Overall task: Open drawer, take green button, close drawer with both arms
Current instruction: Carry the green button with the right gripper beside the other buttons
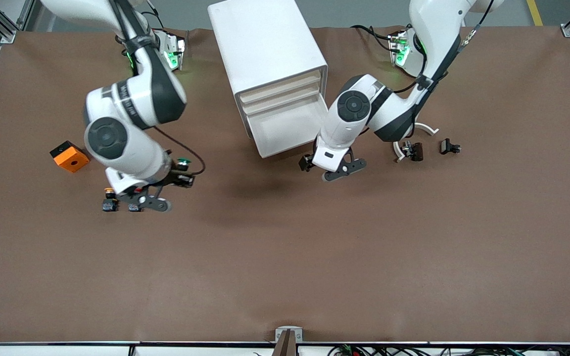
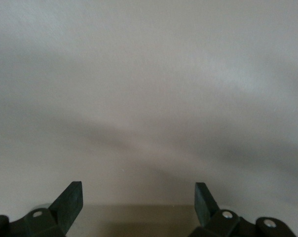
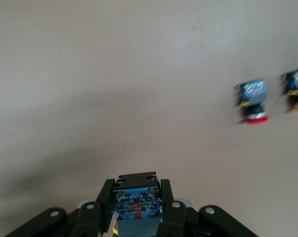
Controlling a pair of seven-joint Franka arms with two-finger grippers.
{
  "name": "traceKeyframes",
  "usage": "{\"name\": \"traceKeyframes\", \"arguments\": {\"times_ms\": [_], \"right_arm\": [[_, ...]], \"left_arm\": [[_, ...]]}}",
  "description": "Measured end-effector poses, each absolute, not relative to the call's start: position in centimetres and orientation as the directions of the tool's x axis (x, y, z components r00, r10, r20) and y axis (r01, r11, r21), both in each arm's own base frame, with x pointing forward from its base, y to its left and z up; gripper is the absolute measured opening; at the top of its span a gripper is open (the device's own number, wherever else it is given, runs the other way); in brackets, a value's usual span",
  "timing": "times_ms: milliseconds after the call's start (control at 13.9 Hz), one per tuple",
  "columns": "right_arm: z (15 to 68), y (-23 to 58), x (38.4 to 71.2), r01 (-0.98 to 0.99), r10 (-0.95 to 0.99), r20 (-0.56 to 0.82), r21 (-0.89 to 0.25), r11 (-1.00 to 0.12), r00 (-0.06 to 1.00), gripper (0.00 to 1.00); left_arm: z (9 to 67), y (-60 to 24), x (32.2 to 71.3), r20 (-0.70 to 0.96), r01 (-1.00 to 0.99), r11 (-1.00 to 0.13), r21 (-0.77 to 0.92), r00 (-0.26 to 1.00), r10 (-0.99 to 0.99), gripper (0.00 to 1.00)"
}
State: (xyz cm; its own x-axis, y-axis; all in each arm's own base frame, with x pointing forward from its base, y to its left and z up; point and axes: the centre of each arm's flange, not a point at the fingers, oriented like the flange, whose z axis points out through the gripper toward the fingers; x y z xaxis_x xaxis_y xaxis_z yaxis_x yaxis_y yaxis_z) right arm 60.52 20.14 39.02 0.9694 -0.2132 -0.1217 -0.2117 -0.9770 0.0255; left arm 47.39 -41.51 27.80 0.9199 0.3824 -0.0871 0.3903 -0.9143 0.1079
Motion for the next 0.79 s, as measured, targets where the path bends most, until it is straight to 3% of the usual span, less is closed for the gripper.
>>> {"name": "traceKeyframes", "arguments": {"times_ms": [503, 790], "right_arm": [[30.1, 13.3, 59.8, -0.143, -0.142, -0.036, -0.013, -0.990, 0.989, 0.41], [27.7, 12.5, 59.1, -0.153, -0.153, 0.000, -0.018, -0.988, 0.988, 0.41]], "left_arm": [[25.8, -45.7, 43.0, -0.115, 0.359, -0.930, 0.079, 0.930, 0.349, 1.00], [24.1, -46.5, 41.8, -0.097, 0.360, -0.932, 0.041, 0.930, 0.355, 1.00]]}}
